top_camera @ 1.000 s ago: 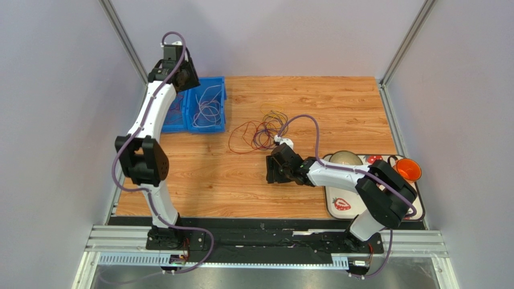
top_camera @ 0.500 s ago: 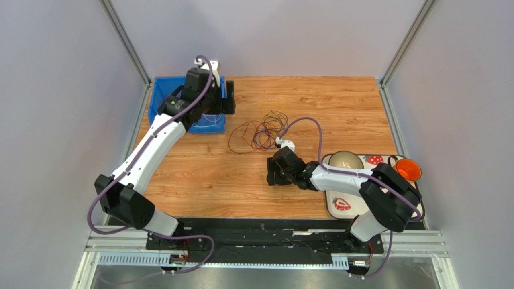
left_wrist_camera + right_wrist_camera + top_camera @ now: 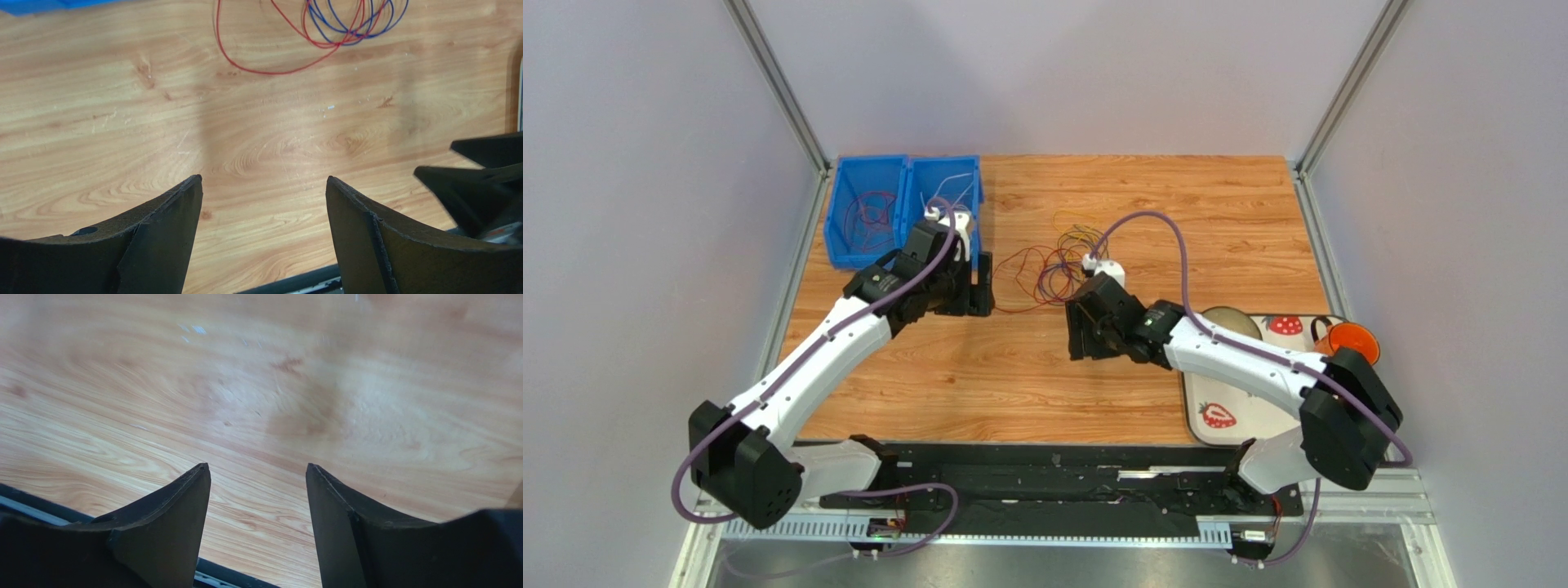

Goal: Untangle the cables

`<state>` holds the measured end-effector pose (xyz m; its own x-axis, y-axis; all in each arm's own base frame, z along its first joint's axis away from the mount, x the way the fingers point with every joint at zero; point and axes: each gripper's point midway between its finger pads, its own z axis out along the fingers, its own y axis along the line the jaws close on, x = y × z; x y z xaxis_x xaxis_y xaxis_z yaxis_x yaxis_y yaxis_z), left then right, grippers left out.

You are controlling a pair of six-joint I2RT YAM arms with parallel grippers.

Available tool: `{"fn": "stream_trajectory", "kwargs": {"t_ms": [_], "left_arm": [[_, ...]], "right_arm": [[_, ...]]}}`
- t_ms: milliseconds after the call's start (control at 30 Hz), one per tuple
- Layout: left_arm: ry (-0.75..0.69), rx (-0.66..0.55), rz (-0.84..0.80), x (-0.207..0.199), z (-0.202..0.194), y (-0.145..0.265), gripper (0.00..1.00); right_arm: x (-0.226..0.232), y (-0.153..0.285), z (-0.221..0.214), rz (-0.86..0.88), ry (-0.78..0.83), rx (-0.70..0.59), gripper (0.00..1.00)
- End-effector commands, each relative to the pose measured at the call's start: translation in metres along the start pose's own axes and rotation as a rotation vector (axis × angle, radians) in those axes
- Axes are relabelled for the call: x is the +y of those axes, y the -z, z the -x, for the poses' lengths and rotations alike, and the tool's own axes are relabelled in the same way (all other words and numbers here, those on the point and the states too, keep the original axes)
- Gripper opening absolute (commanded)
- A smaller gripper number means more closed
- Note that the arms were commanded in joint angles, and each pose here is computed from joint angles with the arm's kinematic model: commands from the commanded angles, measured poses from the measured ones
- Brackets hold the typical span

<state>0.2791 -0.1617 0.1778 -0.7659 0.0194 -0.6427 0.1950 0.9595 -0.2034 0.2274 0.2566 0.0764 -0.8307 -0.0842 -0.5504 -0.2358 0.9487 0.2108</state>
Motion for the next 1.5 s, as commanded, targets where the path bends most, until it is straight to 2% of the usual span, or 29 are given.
{"fn": "stream_trajectory", "kwargs": {"t_ms": [0, 67, 200, 267, 333, 433, 500, 600, 700, 1000, 1267, 1400, 1467], "left_arm": [[0.042, -0.049, -0.064, -0.014, -0.004, 0.007, 0.81], [0.068, -0.055, -0.064, -0.015, -0.011, 0.005, 0.79], [0.118, -0.075, -0.107, -0.026, -0.020, -0.001, 0.78], [0.142, -0.095, -0.114, -0.031, -0.023, -0.011, 0.78], [0.154, -0.082, -0.107, -0.032, -0.028, -0.025, 0.78], [0.127, -0.083, -0.103, -0.038, -0.021, -0.042, 0.77], [0.099, -0.069, -0.094, -0.040, -0.017, -0.050, 0.78], [0.084, -0.062, -0.127, -0.054, -0.006, -0.070, 0.77], [0.079, -0.061, -0.130, -0.062, 0.004, -0.090, 0.75], [0.060, -0.003, -0.012, -0.065, 0.022, -0.158, 0.68], [0.082, 0.020, 0.115, -0.049, 0.022, -0.179, 0.60], [0.098, 0.046, 0.138, -0.046, 0.016, -0.186, 0.52], [0.100, 0.051, 0.135, -0.047, 0.014, -0.187, 0.52]], "right_arm": [[0.014, 0.058, 0.068, -0.010, 0.026, -0.145, 0.63], [0.016, 0.069, 0.080, -0.025, 0.061, -0.155, 0.64], [0.026, 0.109, 0.134, -0.041, 0.079, -0.285, 0.65], [0.031, 0.111, 0.158, -0.032, 0.084, -0.381, 0.67], [0.032, 0.100, 0.168, -0.044, 0.145, -0.398, 0.66], [0.005, 0.074, 0.169, -0.133, 0.038, -0.281, 0.60], [-0.003, 0.051, 0.167, -0.015, -0.052, -0.203, 0.59], [-0.018, 0.023, 0.164, 0.072, -0.169, -0.159, 0.60], [-0.036, 0.004, 0.160, 0.033, -0.172, -0.128, 0.60], [-0.043, -0.027, 0.142, 0.087, -0.173, -0.056, 0.59], [-0.043, -0.035, 0.132, 0.133, -0.178, -0.035, 0.58], [-0.045, -0.037, 0.129, 0.140, -0.179, -0.033, 0.58], [-0.045, -0.037, 0.127, 0.148, -0.183, -0.027, 0.58]]}}
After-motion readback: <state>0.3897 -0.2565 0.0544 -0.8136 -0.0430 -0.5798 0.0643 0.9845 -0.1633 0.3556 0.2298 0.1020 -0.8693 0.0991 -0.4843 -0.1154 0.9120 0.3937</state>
